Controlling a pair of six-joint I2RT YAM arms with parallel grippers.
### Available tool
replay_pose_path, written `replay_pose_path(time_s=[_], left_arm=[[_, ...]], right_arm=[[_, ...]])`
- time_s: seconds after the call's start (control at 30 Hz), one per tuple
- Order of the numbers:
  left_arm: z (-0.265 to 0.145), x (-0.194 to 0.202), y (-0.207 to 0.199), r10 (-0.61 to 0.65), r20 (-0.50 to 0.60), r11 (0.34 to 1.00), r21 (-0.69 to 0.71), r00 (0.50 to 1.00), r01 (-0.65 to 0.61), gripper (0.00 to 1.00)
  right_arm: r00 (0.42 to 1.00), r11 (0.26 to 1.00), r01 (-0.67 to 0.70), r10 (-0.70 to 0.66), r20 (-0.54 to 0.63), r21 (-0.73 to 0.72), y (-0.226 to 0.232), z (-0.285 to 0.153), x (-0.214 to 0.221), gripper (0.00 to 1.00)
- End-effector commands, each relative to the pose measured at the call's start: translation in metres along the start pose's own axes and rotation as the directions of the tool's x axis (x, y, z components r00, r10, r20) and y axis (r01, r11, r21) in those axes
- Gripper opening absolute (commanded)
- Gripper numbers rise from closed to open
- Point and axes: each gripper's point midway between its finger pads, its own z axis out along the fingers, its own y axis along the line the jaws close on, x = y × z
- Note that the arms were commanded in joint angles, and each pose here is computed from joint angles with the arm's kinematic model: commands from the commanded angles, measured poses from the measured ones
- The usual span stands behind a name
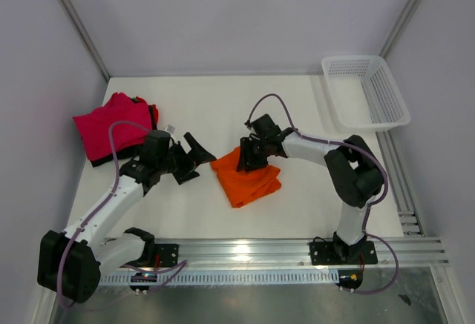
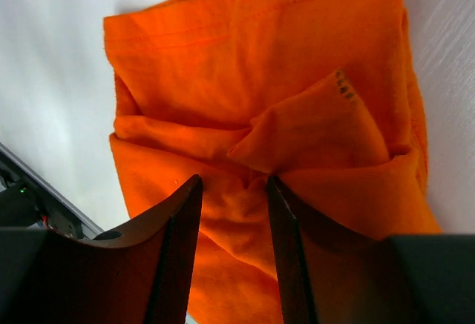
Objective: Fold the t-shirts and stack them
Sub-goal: Smooth out wrinkles on the folded tshirt
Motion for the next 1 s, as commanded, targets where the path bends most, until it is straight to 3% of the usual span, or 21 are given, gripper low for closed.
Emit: replay_pose_path(time_s=[0.0,0.23,0.4,0.5,0.7,0.97], left_arm=[[0.001,-0.003,-0.001,0.012,0.014,1.0,-0.002,1.0,-0.012,0.99],[0.0,-0.004,0.0,0.007,0.018,1.0,-0.005,1.0,-0.007,0.99],[-0.003,-0.005,-0.001,0.008,0.032,1.0,-0.005,0.999,-0.008,0.99],[-0.005,-0.004,-0.001,0.006,0.032,1.0,-0.005,0.999,-0.006,0.99],[-0.007,-0.003,0.001,0.002,0.037,1.0,-0.012,0.999,-0.002,0.99],[0.002,0.006,0.015,0.031,-0.007,0.999,-0.023,0.999,-0.031,0.99]], right_arm=[[0.998,0.998,0.035,-0.033,-0.044,0.046,-0.008,0.002,0.006,0.45],[0.999,0.978,0.0,0.011,-0.051,0.21,-0.043,0.014,0.011,0.45],[0.997,0.896,-0.075,0.07,0.026,0.437,-0.083,0.001,0.0,0.45],[0.989,0.86,-0.145,0.128,0.067,0.489,-0.096,-0.006,-0.002,0.44],[0.969,0.802,-0.249,0.201,0.146,0.543,-0.115,-0.018,-0.006,0.44],[0.96,0.827,-0.259,0.165,0.224,0.499,-0.103,-0.029,-0.033,0.44]])
